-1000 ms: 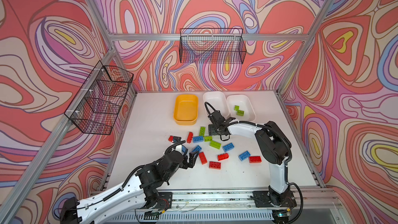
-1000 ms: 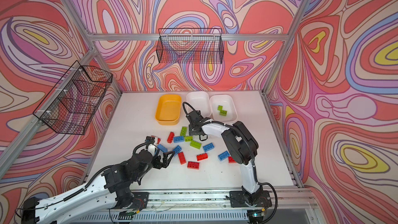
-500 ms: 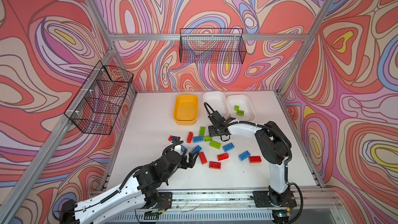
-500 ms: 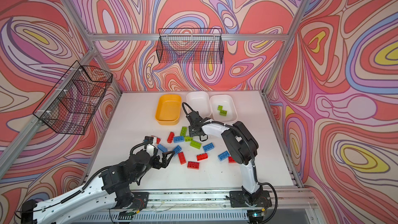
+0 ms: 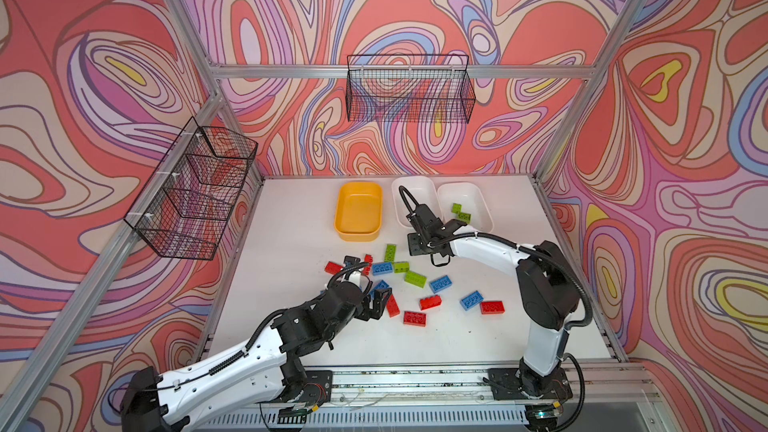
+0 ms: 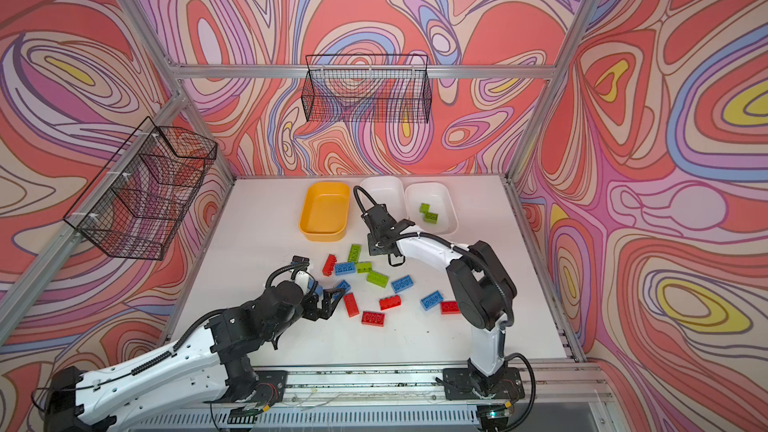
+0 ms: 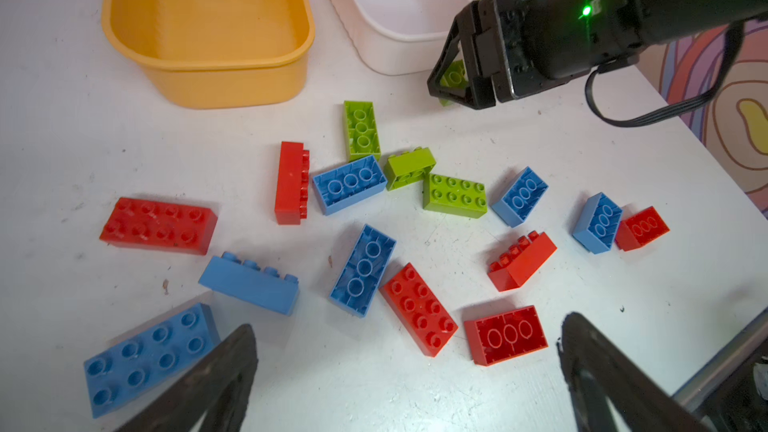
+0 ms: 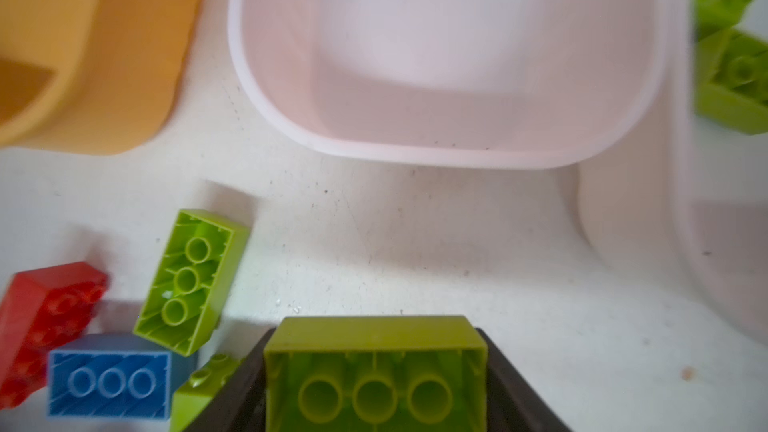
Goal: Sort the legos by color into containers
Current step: 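Carry the lime-green brick with the right gripper into the farther white tray and release, then reach the right gripper to a lime-green brick near the yellow tub and grasp it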
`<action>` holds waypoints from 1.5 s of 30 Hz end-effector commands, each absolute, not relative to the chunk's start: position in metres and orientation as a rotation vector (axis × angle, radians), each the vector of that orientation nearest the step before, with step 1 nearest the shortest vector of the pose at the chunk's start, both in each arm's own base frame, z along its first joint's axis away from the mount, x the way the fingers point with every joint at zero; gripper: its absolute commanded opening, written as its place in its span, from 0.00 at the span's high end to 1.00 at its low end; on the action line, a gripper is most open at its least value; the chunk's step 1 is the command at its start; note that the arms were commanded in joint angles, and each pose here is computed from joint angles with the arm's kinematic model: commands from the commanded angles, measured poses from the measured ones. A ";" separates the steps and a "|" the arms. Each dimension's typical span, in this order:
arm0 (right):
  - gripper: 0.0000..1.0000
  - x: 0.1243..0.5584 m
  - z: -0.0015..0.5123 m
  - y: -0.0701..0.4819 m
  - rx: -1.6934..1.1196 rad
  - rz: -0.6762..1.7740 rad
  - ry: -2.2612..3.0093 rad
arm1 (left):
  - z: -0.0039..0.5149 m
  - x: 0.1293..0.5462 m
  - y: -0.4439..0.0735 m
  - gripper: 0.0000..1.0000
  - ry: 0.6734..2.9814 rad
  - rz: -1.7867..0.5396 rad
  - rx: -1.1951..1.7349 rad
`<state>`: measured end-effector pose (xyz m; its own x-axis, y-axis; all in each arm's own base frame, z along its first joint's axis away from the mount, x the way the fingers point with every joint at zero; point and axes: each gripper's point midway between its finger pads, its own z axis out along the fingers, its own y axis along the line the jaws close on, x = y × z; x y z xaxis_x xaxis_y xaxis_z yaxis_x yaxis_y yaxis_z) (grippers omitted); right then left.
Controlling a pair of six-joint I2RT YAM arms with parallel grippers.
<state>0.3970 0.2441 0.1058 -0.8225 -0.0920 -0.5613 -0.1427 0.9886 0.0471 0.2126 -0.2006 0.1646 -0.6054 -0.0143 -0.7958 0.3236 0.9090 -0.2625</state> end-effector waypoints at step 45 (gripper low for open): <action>0.18 0.444 0.162 0.195 0.074 0.224 2.416 | 0.162 0.234 -0.162 0.00 2.220 -0.473 0.018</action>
<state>0.4668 0.1701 0.1846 -0.7166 0.1222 -0.6867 0.0086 0.9860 0.1665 0.2465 -0.1769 0.1783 -0.6033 -0.1084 -0.7901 0.2335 0.9233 -0.3050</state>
